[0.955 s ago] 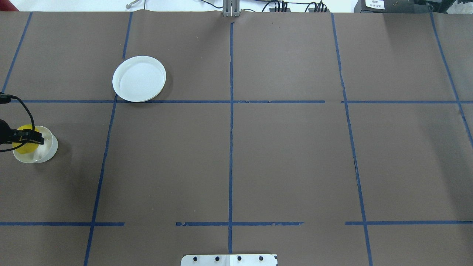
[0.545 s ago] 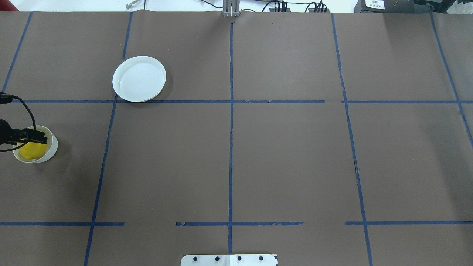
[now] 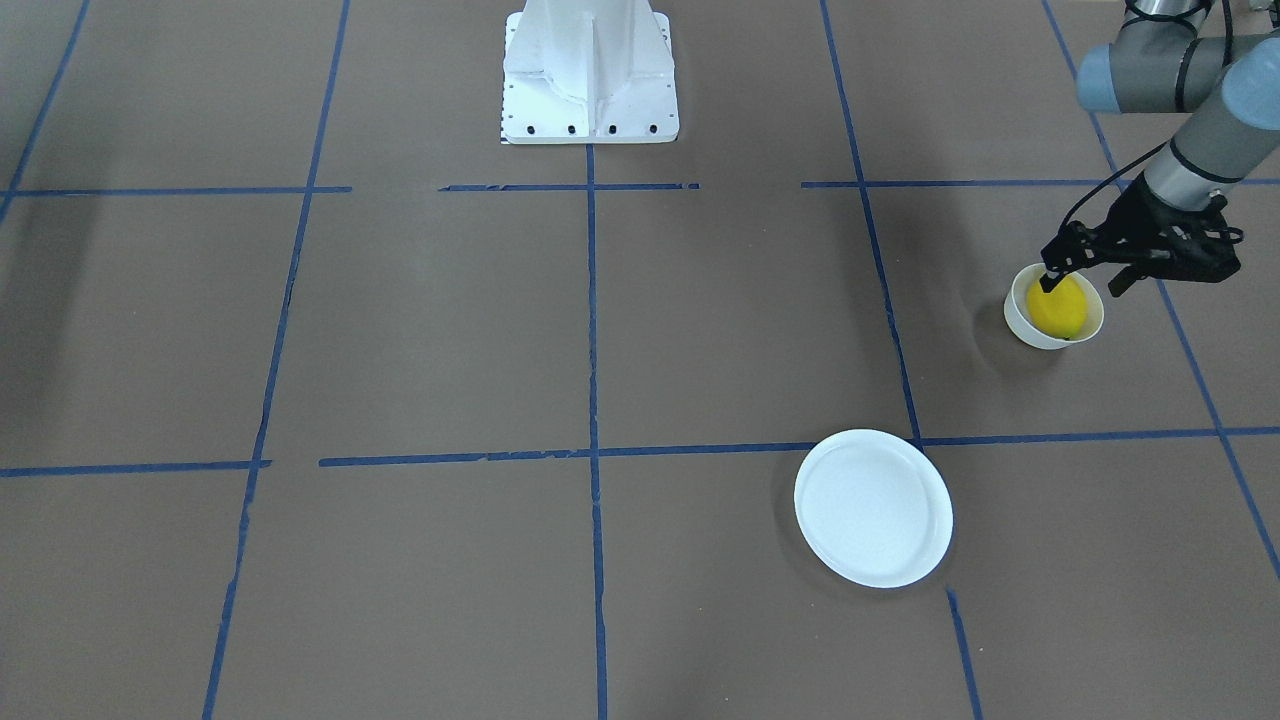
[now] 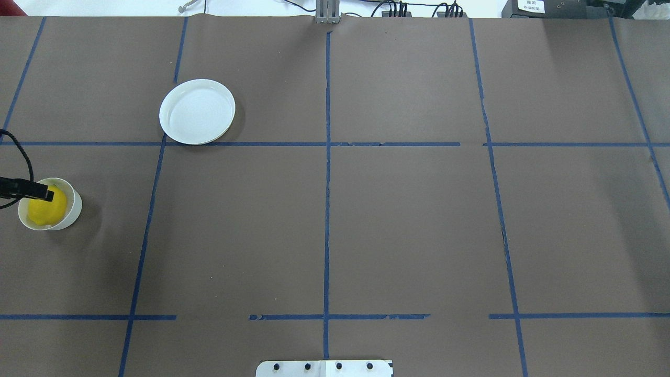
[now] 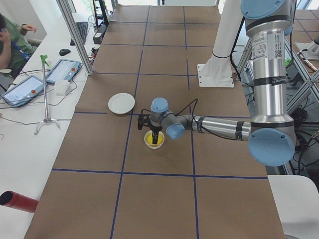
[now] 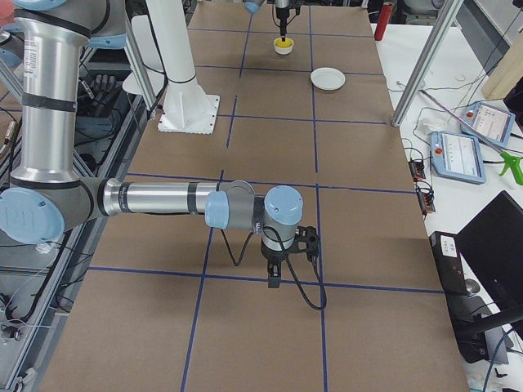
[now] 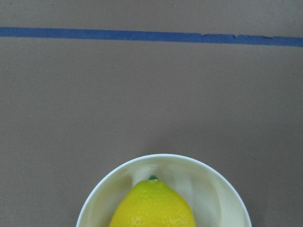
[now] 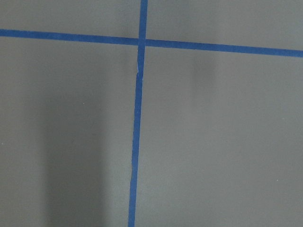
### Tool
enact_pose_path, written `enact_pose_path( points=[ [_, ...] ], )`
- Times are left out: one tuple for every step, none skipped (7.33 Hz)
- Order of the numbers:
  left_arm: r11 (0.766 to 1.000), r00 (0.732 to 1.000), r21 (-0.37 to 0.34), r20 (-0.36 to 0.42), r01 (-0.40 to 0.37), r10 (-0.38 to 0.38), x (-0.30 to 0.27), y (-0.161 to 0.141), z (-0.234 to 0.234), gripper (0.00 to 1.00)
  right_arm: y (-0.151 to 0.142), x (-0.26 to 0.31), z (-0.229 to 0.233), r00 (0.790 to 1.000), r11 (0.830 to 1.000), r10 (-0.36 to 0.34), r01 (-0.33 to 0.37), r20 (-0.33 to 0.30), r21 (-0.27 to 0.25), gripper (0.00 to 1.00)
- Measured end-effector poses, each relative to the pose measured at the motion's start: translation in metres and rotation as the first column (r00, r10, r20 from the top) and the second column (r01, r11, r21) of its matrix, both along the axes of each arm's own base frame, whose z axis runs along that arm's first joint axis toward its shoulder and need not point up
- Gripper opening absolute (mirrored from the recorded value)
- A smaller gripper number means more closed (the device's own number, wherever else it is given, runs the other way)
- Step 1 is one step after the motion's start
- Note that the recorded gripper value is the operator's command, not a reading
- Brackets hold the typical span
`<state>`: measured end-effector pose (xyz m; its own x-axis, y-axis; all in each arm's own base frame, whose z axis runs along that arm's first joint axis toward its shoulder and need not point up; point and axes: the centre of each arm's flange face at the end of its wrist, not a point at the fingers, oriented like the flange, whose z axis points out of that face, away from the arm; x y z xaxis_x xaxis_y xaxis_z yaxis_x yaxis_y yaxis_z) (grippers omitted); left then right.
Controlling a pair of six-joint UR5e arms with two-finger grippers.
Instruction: Move lemon from plate to bowl
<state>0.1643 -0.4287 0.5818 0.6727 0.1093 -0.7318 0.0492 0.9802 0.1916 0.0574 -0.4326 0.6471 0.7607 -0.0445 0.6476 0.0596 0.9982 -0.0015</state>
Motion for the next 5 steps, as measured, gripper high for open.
enact_pose_path(
  points=[
    [0.999, 0.999, 0.049, 0.032, -0.015, 0.013, -0.039, -0.007, 0.007, 0.99, 0.0, 0.0, 0.0, 1.0, 1.0, 0.0, 0.0, 0.0, 0.0, 1.0],
    [0.996, 0.997, 0.085, 0.07, -0.031, 0.025, -0.085, -0.012, 0.017, 0.99, 0.0, 0.0, 0.0, 1.0, 1.0, 0.0, 0.0, 0.0, 0.0, 1.0],
    [0.994, 0.993, 0.103, 0.111, -0.043, 0.031, -0.129, -0.016, 0.025, 0.99, 0.0, 0.0, 0.0, 1.0, 1.0, 0.0, 0.0, 0.0, 0.0, 1.0],
    [0.993, 0.987, 0.096, 0.156, -0.062, 0.047, -0.171, -0.019, 0.033, 1.0, 0.0, 0.0, 0.0, 1.0, 1.0, 0.0, 0.0, 0.0, 0.0, 1.0],
    [0.994, 0.98, 0.069, 0.187, -0.084, 0.07, -0.207, -0.022, 0.037, 1.0, 0.0, 0.0, 0.0, 1.0, 1.0, 0.0, 0.0, 0.0, 0.0, 1.0]
  ],
)
